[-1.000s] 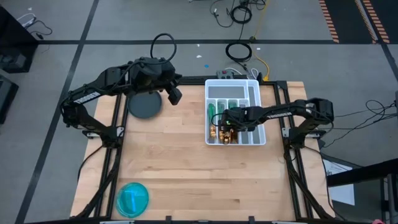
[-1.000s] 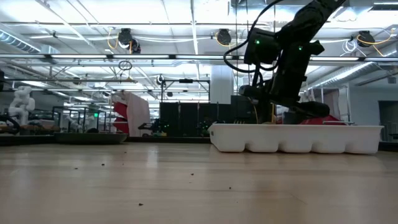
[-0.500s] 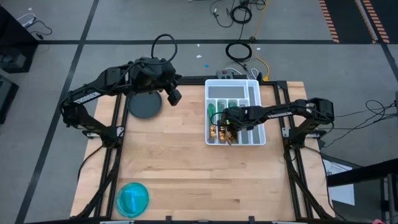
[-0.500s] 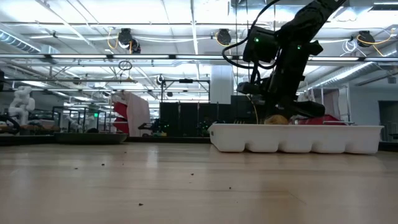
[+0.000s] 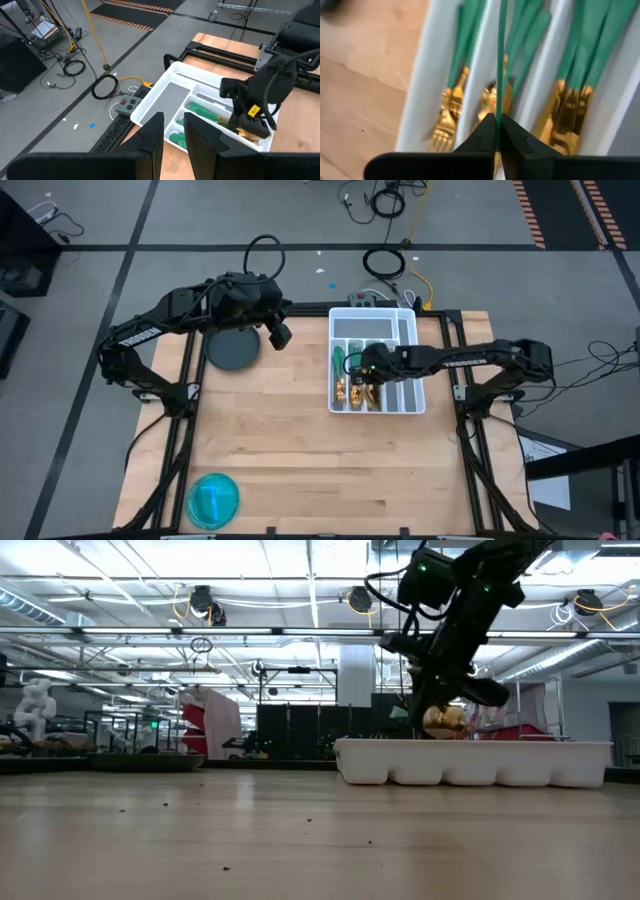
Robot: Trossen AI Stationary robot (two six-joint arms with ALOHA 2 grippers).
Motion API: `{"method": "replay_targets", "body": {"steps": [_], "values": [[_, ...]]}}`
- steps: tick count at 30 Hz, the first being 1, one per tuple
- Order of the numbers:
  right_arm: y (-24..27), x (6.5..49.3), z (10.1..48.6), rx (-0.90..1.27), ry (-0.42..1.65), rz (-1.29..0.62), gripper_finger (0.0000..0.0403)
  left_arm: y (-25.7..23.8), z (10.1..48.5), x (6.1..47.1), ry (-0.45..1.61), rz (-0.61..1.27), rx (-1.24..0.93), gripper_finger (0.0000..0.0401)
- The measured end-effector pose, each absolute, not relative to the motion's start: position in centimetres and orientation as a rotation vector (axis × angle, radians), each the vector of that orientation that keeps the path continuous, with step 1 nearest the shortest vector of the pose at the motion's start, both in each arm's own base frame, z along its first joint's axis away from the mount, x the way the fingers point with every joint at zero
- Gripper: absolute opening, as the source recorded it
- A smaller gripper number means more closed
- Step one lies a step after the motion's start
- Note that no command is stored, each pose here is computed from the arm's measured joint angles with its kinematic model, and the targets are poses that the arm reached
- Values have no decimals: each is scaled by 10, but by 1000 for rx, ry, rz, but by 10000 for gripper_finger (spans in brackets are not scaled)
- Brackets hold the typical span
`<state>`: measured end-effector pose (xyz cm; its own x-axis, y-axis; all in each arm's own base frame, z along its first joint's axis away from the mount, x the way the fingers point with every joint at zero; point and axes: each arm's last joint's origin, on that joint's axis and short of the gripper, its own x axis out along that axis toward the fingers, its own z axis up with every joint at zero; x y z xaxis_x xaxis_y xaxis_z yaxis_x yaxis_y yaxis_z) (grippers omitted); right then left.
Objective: Sort silverware
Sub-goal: Put the green spoon into the white silverware organizer
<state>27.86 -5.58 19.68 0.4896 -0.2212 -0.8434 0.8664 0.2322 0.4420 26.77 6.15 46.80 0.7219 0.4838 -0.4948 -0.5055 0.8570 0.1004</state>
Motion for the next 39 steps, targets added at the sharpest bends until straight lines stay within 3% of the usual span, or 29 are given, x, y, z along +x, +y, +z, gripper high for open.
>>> {"method": "replay_targets", "body": {"steps": [7,16,39], "values": [[-71,302,217,990,703,-801,0,62,468,268,533,548,-48,83],[-89,316,206,912,847,-956,0,62,468,268,533,549,-50,83],[-91,330,200,1027,702,-920,0,62,468,268,533,548,-50,83]]}}
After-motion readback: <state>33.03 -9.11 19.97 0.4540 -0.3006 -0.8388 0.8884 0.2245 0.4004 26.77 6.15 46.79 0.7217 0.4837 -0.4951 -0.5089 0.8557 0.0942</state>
